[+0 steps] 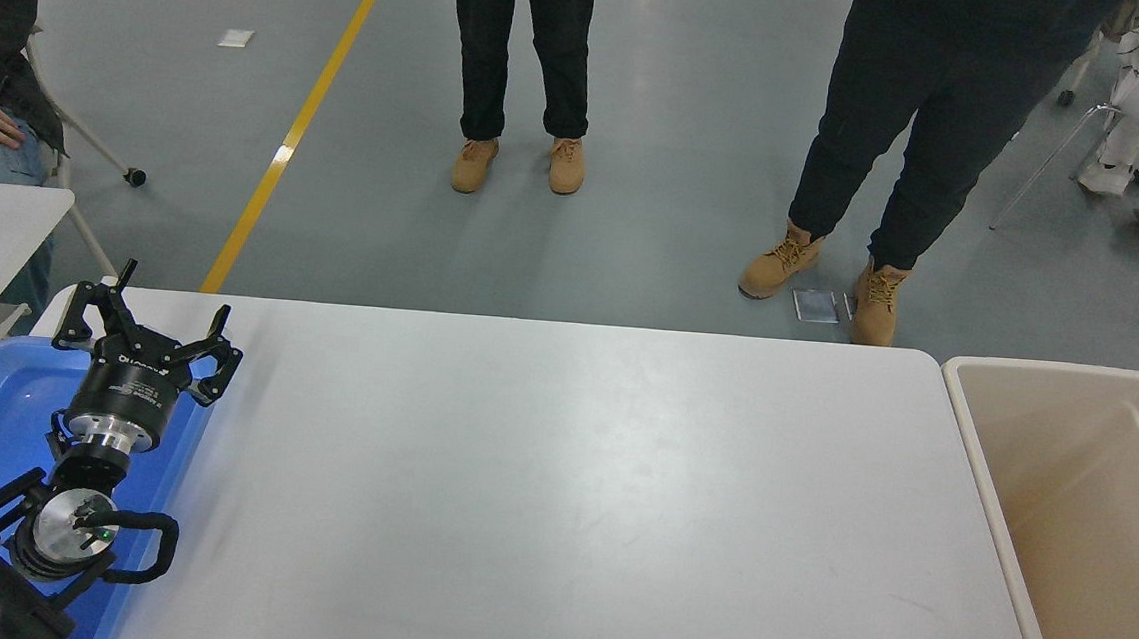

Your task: Clean the table surface

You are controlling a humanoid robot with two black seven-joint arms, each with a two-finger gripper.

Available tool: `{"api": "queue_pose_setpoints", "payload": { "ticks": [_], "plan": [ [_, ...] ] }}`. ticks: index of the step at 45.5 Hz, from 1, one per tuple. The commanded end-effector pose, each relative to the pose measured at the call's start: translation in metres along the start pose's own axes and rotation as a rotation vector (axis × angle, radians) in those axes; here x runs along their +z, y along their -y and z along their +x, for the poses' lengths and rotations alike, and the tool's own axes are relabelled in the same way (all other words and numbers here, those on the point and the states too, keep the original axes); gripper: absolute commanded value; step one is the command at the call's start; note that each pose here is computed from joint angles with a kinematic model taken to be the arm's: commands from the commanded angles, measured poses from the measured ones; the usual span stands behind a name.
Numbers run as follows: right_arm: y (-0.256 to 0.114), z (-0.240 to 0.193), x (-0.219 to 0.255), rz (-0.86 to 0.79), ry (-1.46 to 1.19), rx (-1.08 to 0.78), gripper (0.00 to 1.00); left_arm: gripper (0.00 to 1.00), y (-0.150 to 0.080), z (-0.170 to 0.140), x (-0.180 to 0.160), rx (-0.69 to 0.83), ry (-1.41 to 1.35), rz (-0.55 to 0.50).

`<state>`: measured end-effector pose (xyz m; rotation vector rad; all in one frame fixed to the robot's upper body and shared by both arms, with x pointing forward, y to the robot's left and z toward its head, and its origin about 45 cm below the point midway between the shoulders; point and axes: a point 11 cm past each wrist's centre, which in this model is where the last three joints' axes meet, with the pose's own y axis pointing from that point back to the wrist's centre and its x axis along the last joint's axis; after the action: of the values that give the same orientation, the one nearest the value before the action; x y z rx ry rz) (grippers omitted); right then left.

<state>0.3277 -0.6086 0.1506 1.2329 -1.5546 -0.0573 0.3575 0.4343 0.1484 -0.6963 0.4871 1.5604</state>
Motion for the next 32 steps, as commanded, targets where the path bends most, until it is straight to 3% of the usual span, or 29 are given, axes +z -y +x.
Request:
{"api": "queue_pose_setpoints", "payload": {
  "ticks": [1, 13, 32],
  "plan": [
    [0.004, -0.011, -0.011, 0.004, -0.082, 0.000, 0.00, 0.99, 0.000, 0.000, 0.000, 0.000, 0.000, 0.000],
    [0.013, -0.057, -0.033, 0.027, -0.119, -0.032, 0.00, 0.99, 0.000, 0.000, 0.000, 0.000, -0.001, -0.001],
    [0.013, -0.061, -0.032, 0.023, -0.154, -0.018, 0.00, 0.99, 0.000, 0.000, 0.000, 0.000, 0.000, 0.000]
  ]
}}
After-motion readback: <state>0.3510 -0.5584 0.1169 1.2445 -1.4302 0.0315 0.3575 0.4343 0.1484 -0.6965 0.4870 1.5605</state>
